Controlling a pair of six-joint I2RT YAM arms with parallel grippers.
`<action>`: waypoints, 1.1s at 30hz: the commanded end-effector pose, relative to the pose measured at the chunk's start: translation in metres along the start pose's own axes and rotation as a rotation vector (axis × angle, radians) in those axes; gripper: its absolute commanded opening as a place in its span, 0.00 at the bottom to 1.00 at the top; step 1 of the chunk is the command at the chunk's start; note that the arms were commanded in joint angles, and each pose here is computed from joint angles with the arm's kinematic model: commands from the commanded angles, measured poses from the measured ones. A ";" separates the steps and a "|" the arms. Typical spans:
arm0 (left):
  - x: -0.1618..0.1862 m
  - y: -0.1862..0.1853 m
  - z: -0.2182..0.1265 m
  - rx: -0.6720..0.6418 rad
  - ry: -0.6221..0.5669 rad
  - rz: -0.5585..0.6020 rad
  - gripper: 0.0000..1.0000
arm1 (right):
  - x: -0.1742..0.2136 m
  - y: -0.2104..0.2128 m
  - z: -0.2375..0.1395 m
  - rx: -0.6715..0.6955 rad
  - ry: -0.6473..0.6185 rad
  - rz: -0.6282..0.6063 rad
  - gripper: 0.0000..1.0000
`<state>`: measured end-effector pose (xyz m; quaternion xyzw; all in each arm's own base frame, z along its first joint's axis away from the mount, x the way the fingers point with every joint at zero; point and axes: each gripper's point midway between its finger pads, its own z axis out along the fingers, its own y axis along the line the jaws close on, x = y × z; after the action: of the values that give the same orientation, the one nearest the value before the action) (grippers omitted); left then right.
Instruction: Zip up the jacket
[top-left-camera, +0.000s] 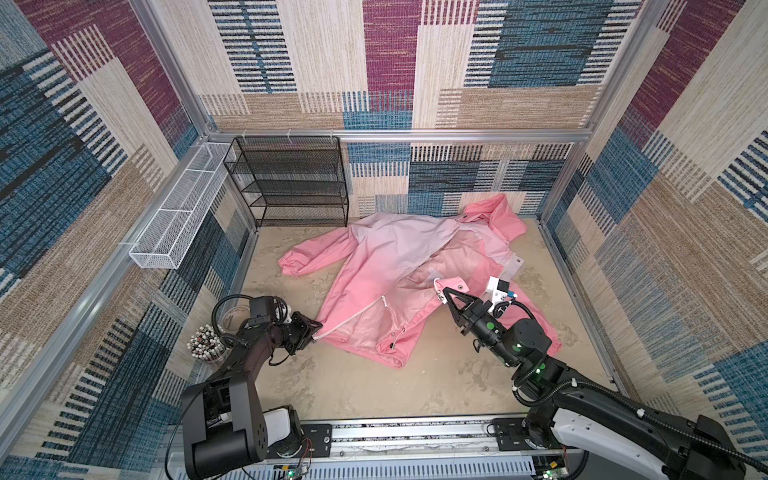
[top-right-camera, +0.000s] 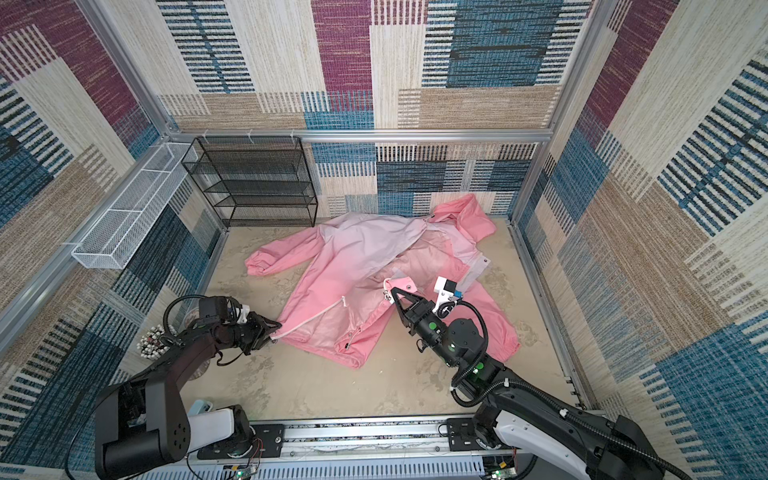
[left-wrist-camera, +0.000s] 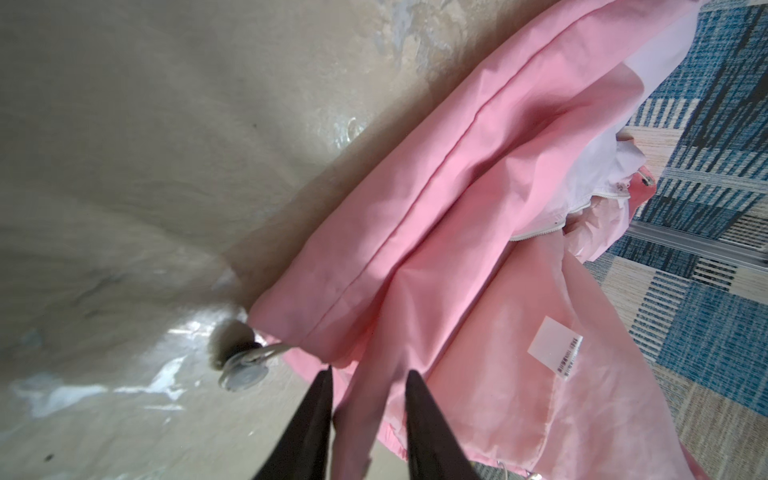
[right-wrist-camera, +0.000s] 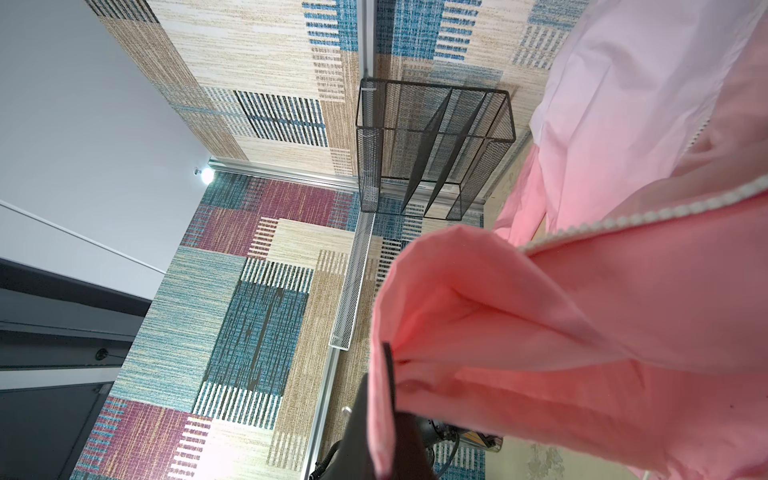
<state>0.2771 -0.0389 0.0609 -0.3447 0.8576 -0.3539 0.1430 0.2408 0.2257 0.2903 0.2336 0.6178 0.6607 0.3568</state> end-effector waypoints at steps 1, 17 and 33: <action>-0.001 -0.009 -0.001 0.041 0.004 0.004 0.22 | 0.000 0.011 0.001 -0.033 0.001 -0.007 0.00; 0.035 -0.165 -0.064 0.466 -0.138 0.335 0.00 | -0.005 0.041 0.005 -0.148 -0.028 -0.098 0.00; 0.064 -0.278 -0.064 0.588 -0.261 0.459 0.00 | -0.036 0.114 0.008 -0.273 -0.220 -0.329 0.00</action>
<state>0.3293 -0.1901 0.3261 -0.1225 0.7041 -0.5481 0.4345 0.2486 0.2190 0.3889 0.1462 0.5296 0.6606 0.5116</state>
